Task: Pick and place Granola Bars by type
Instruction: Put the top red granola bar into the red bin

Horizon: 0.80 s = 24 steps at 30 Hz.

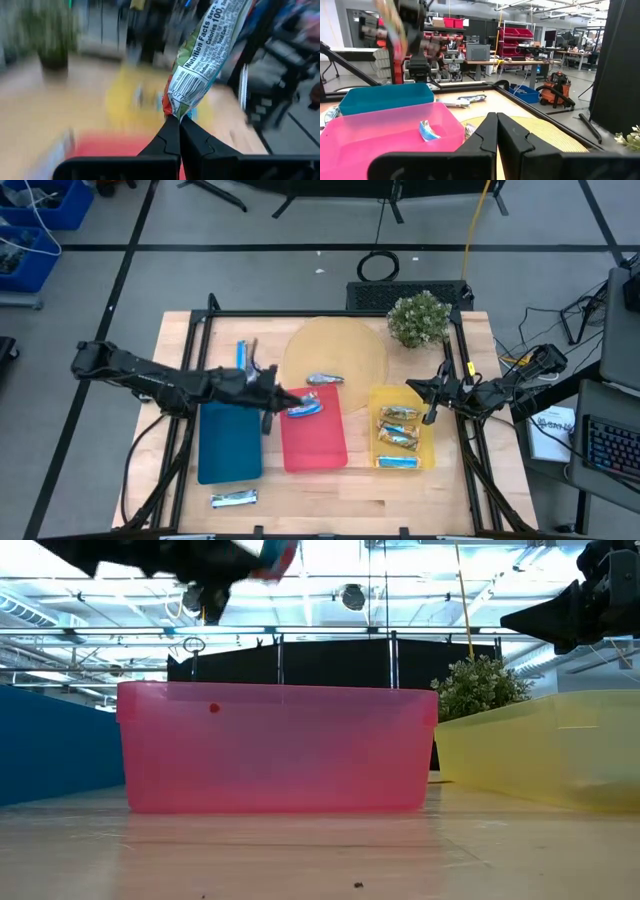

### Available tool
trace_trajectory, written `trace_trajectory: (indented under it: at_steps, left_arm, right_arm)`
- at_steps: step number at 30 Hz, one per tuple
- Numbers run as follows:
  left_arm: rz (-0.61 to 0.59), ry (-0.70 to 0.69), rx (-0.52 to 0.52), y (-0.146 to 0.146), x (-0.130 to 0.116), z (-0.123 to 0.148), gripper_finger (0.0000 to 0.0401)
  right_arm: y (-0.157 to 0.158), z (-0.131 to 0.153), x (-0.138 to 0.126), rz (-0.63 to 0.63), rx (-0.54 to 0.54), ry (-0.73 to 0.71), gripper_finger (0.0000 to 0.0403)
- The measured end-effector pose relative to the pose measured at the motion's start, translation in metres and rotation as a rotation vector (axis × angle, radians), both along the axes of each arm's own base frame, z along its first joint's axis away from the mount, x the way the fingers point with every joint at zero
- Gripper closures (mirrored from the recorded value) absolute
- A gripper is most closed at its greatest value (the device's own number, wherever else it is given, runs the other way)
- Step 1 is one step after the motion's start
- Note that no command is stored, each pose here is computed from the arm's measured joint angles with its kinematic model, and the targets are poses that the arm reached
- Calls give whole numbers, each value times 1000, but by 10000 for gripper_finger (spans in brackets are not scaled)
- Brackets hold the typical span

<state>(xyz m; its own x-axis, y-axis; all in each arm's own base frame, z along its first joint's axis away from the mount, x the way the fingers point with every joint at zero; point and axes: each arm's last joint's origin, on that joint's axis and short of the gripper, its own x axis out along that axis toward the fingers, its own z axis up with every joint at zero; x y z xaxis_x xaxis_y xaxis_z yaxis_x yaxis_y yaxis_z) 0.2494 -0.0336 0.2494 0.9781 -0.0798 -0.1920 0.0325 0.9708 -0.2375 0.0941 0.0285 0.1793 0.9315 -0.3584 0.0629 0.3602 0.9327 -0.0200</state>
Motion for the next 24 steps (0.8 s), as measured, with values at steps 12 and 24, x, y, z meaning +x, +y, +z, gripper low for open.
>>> trace_trajectory:
  at_steps: [12, 24]
  left_arm:
    - [148, 571, -323, -27, -18, -46, 401]
    - [25, 626, -415, -17, 15, -78, 399]
  right_arm:
    - [0, 1, 0, -1, 9, -14, 403]
    - [0, 2, 0, -1, 12, -19, 403]
